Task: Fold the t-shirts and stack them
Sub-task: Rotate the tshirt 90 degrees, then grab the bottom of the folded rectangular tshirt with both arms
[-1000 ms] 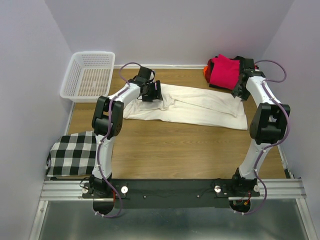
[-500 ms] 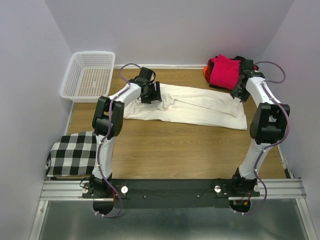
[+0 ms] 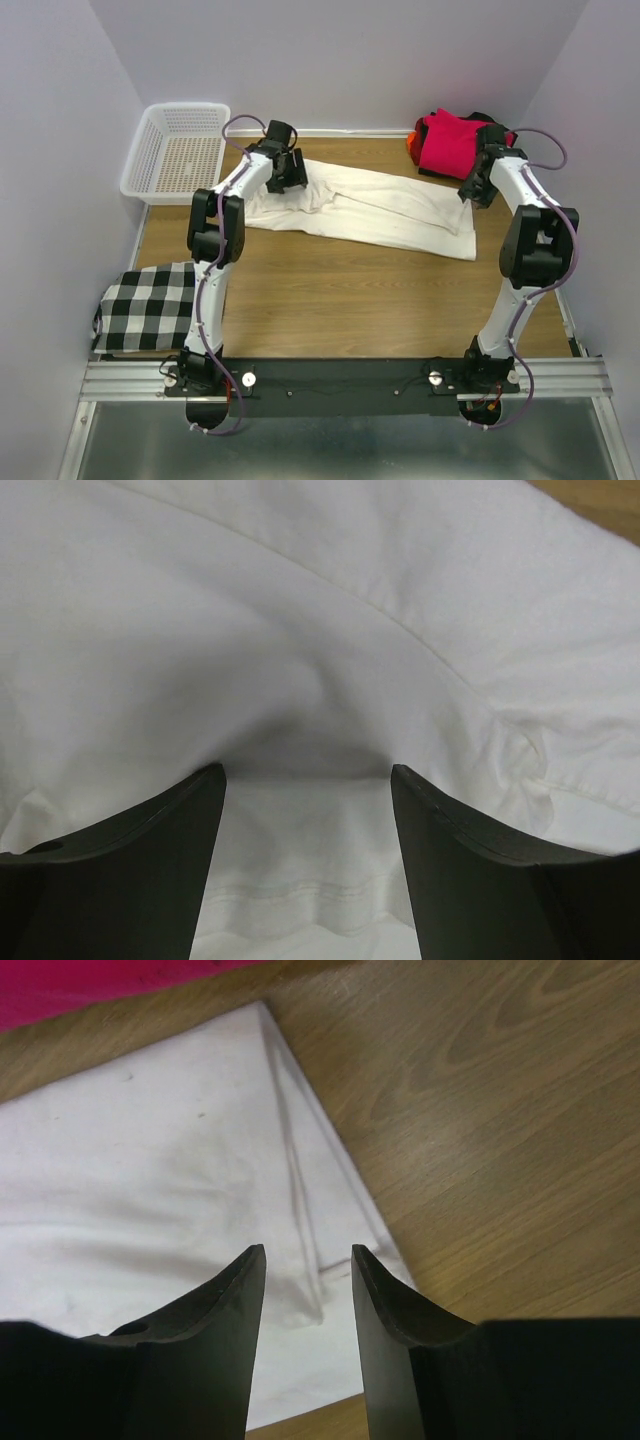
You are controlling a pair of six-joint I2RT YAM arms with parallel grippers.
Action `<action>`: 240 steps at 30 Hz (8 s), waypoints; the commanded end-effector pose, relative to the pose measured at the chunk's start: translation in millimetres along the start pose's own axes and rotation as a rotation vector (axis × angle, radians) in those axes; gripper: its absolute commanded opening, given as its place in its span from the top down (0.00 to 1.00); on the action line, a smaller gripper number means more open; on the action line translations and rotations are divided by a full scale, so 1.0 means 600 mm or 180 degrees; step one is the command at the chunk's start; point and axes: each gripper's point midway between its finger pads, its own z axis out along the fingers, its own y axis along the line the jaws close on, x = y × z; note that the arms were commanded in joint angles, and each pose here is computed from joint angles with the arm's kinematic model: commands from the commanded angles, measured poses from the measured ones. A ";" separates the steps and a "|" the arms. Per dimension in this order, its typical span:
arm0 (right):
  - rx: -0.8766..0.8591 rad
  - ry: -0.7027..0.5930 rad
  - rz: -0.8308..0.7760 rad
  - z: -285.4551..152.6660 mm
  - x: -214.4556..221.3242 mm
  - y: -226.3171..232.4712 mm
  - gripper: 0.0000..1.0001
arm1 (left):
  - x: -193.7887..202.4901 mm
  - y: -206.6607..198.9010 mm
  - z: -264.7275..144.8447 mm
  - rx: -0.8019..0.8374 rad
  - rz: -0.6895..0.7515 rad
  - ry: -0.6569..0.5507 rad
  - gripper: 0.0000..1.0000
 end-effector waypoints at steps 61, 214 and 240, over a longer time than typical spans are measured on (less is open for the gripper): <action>-0.0989 0.1329 -0.2455 -0.146 0.648 0.213 0.57 | -0.268 -0.075 -0.154 0.1220 0.0487 -0.1580 0.22; -0.1356 0.0036 -0.2705 -0.316 0.680 0.170 0.58 | -0.081 -0.179 0.026 0.0018 0.1227 -0.0940 0.02; -0.1045 0.0333 -0.2752 -0.260 0.719 0.116 0.69 | 0.110 -0.032 -0.206 -0.0253 0.0817 -0.0458 0.02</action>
